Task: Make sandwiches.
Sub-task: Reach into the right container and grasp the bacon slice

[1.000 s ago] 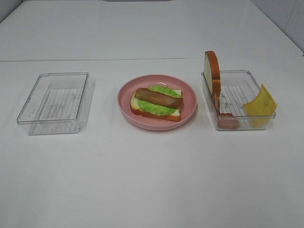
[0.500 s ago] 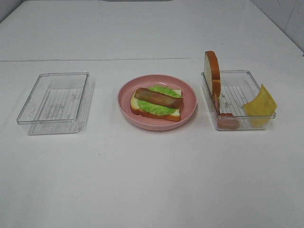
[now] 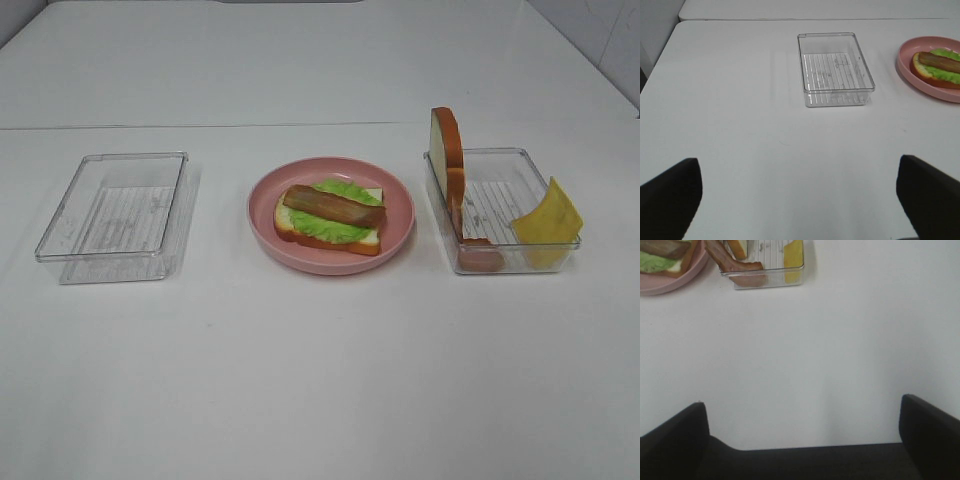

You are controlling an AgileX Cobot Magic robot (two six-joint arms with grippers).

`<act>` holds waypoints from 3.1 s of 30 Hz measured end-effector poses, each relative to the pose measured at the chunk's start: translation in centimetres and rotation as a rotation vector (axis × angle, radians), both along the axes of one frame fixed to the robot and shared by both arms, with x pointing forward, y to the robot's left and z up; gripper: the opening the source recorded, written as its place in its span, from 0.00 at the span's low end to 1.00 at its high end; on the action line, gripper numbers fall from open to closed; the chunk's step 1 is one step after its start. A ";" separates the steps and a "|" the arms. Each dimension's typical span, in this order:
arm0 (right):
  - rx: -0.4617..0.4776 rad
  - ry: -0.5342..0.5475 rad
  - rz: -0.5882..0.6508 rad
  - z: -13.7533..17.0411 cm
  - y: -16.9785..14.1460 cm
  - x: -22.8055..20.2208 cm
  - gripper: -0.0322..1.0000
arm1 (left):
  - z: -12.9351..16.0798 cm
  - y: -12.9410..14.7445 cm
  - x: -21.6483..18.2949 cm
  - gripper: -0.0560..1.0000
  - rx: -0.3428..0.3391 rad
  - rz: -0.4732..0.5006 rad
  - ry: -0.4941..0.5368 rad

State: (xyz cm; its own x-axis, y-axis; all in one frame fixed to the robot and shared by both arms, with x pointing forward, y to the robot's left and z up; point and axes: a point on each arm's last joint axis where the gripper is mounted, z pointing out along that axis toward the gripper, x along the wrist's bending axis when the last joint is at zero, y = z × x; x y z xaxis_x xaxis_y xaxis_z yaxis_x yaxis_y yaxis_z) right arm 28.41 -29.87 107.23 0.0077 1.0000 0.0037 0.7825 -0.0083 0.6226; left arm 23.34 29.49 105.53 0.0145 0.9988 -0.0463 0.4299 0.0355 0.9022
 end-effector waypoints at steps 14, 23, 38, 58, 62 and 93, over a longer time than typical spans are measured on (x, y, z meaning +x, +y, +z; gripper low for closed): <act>0.039 0.350 0.074 1.3 0.8 15.7 0.98 | 0.0 0.0 0.0 0.98 0.000 0.000 0.000; 0.069 0.435 0.220 -3.0 7.1 23.6 0.98 | 0.0 0.0 0.0 0.98 0.000 0.000 0.000; 0.129 0.470 0.224 -10.4 10.6 30.8 0.98 | 0.0 0.0 0.0 0.98 -0.001 -0.001 0.000; 0.105 0.510 0.245 -14.6 11.0 32.8 0.75 | 0.0 0.0 0.0 0.98 -0.001 -0.001 0.000; 0.098 0.507 0.248 -14.6 11.0 32.8 0.54 | 0.0 0.0 0.0 0.98 -0.001 -0.001 0.000; 0.102 0.502 0.227 -14.3 10.9 32.8 0.04 | 0.0 0.0 0.0 0.98 -0.001 -0.001 0.000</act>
State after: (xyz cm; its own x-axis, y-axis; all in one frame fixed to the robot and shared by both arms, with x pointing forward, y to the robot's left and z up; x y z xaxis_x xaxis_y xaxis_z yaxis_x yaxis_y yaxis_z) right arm 61.23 -18.95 92.93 -0.1823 0.9714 0.1524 0.9719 0.1545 0.1778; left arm 23.34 29.48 105.53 0.0151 0.9988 -0.0471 0.4299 0.0360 0.9022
